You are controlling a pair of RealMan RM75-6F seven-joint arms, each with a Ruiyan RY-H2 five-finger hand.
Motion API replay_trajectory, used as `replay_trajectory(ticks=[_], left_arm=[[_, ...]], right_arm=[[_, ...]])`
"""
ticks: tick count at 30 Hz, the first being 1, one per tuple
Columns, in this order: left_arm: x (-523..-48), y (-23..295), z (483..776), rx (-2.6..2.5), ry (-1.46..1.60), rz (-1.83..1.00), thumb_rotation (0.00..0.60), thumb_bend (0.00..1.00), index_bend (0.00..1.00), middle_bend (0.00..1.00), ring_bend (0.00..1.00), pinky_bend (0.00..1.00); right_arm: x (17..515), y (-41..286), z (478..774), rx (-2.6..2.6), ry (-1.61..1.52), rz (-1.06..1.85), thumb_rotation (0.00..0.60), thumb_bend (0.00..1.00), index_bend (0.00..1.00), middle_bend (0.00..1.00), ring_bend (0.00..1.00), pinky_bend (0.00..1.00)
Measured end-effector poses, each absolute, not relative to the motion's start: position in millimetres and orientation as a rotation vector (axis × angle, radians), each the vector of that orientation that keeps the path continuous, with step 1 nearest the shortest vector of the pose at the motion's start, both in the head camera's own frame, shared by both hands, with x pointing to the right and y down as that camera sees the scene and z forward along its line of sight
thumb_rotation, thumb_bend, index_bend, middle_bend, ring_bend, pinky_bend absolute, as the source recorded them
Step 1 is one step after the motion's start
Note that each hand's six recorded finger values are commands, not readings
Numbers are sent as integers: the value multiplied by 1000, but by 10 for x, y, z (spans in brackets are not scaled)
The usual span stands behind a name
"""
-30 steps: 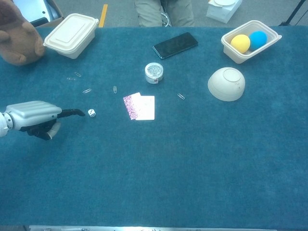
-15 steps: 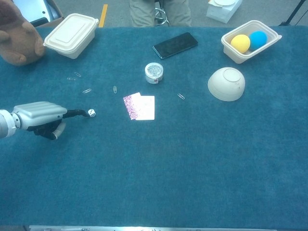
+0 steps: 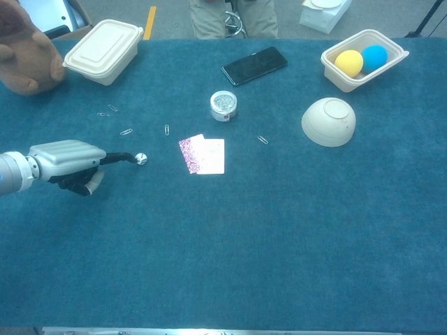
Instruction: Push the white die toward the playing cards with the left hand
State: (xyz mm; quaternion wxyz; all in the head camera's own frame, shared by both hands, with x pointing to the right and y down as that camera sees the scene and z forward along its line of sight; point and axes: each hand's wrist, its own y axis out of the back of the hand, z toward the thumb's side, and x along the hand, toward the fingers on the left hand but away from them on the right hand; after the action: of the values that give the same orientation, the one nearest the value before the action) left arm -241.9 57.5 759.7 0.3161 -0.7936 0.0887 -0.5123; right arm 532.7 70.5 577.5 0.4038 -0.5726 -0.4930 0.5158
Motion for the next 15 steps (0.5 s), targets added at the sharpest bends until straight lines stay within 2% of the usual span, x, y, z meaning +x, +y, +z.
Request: replay_trajectory(ticks=[15], left_arm=[[-2259, 412, 7487, -2069, 276, -1300, 600, 902, 52, 1000, 1000, 1000]], right_arm=[[5389, 716, 5788, -1446, -1261, 1306, 600, 85, 296, 295, 185, 250]])
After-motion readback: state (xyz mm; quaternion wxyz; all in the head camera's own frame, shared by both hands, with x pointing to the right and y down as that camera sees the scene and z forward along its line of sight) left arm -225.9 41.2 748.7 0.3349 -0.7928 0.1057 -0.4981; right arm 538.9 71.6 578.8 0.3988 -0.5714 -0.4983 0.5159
